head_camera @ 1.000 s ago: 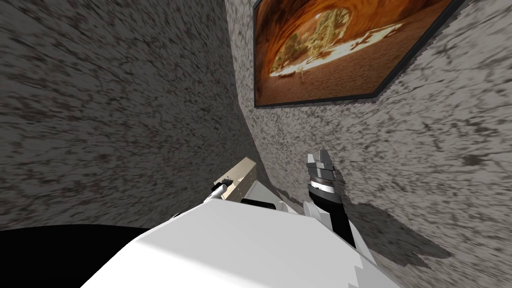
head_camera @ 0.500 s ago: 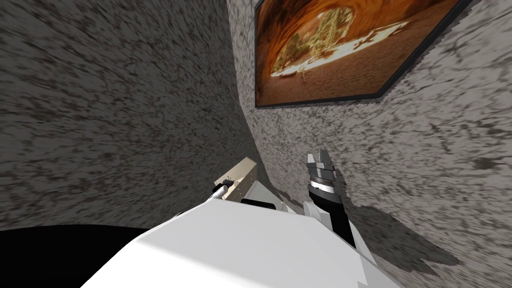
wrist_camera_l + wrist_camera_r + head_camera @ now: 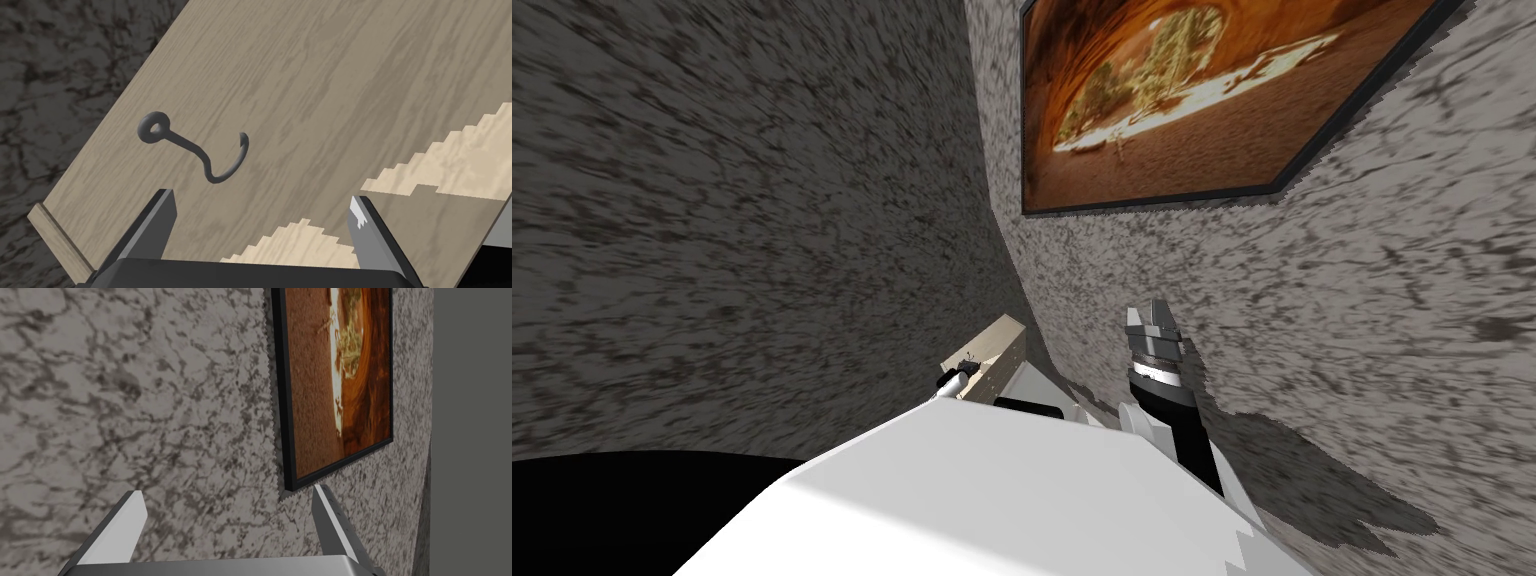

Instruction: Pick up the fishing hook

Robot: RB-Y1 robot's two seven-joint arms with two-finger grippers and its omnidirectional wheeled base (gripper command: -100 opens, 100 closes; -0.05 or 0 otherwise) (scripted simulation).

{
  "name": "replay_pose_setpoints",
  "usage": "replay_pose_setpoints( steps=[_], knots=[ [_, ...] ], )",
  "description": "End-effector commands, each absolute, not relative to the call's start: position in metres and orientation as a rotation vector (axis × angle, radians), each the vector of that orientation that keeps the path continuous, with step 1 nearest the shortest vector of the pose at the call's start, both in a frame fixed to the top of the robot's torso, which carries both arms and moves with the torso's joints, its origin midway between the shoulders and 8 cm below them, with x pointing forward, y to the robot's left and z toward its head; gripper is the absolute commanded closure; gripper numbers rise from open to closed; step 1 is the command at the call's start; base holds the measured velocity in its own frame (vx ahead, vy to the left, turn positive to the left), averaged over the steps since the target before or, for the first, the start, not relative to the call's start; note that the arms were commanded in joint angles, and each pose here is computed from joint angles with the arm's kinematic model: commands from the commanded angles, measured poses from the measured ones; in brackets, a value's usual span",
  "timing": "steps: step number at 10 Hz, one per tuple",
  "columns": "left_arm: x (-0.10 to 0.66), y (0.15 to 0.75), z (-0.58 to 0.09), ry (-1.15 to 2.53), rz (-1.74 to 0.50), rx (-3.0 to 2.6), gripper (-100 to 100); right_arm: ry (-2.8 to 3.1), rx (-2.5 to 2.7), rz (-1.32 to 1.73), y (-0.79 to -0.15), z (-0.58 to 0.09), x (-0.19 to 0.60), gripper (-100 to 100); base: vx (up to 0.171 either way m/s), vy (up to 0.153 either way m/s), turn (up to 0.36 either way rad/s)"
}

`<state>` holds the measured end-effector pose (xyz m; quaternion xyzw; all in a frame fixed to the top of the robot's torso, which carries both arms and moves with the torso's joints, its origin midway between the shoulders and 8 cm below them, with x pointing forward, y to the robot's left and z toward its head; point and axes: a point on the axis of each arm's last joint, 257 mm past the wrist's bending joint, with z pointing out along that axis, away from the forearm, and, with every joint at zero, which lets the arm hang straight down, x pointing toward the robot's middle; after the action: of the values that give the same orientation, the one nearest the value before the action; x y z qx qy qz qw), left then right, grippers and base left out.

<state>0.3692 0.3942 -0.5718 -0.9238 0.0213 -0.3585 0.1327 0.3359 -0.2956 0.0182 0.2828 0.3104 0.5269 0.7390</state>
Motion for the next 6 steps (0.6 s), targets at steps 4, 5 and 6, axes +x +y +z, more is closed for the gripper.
replay_pose_setpoints(
  steps=[4,5,6],
  knots=[
    [0.3692,0.3942,-0.5718,0.061,-1.040,-2.680,-100,0.681,0.621,1.156,-0.2956,0.0182,0.3359,0,0.001,-0.001,0.004],
    [0.3692,0.3942,-0.5718,0.061,-1.040,-2.680,-100,0.681,0.621,1.156,-0.2956,0.0182,0.3359,0,0.000,0.000,0.000],
    [0.3692,0.3942,-0.5718,0.061,-1.040,-2.680,-100,0.681,0.621,1.156,-0.2956,0.0182,0.3359,0,0.000,0.000,0.000]
  ],
)
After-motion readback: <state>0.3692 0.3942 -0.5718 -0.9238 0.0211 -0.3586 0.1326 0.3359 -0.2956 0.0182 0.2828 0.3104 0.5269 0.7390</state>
